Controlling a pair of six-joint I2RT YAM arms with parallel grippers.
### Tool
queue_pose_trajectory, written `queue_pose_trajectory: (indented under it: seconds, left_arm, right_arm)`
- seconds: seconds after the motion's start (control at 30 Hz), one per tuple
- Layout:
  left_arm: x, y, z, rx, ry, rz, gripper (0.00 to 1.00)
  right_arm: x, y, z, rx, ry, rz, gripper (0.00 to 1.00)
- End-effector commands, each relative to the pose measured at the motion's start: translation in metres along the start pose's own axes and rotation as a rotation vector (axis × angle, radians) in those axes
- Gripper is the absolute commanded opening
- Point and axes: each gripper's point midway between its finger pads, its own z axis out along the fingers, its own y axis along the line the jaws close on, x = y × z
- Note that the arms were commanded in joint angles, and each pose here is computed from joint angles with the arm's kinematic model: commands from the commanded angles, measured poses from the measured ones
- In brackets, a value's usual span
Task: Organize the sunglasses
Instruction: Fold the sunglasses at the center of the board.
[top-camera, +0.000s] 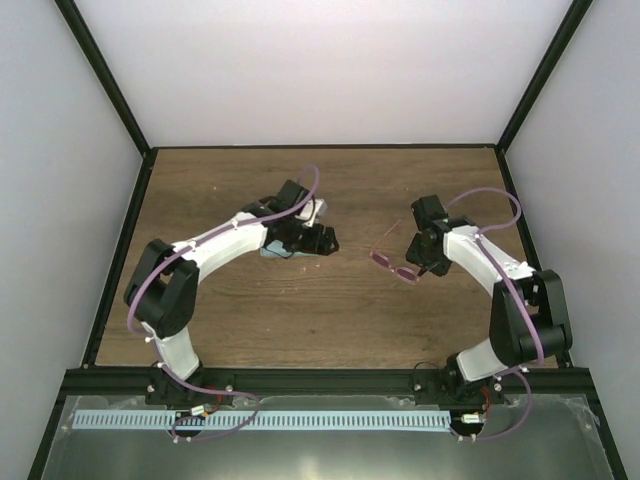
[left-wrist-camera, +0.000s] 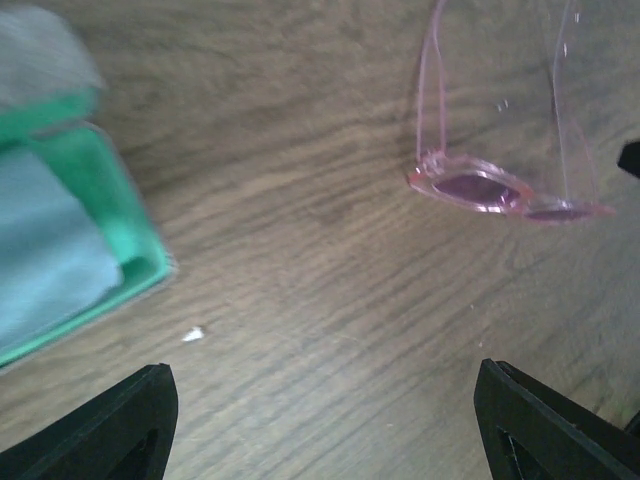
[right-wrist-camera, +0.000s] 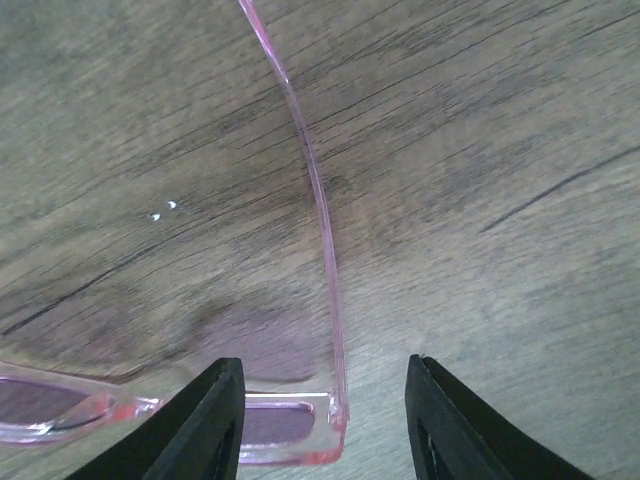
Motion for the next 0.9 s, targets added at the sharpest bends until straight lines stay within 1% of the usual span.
queue_pose_trajectory:
  seconds: [0.0,0.03,0.13,0.37,0.47,0.6,0.73,0.77,0.87]
  left_arm:
    - [0.009,-0.022,0.016,0.031,0.047,0.050,0.83]
    - [0.012,-0.024,0.020,0.033,0.059,0.061,0.83]
    - [0.021,-0.027,0.032,0.036,0.100,0.076,0.83]
    - [0.032,-0.043,0.054,0.045,0.159,0.108,0.83]
    - [0.036,-0.045,0.065,0.047,0.185,0.104,0.80]
    - [0.037,-0.047,0.077,0.045,0.198,0.085,0.79]
    - [0.036,-0.048,0.089,0.043,0.202,0.054,0.78]
    - [0.037,-0.050,0.092,0.043,0.206,0.051,0.78]
    - [0.039,-0.057,0.105,0.053,0.216,0.053,0.78]
  right_arm:
    - [-0.004,0.000,0.017,0.016,0.008,-0.003,0.43]
    - [-0.004,0.000,0.020,0.021,0.013,-0.007,0.40]
    - [-0.005,0.000,0.032,0.033,0.024,-0.014,0.35]
    - [-0.003,0.002,0.055,0.028,0.052,-0.044,0.34]
    - [0.001,0.003,0.062,0.005,0.076,-0.051,0.30]
    - [0.008,0.009,0.066,-0.036,0.096,-0.066,0.26]
    - [0.011,0.007,0.064,-0.046,0.099,-0.076,0.19]
    - [0.012,0.007,0.063,-0.045,0.101,-0.078,0.16]
    - [0.016,0.005,0.059,-0.055,0.108,-0.077,0.11]
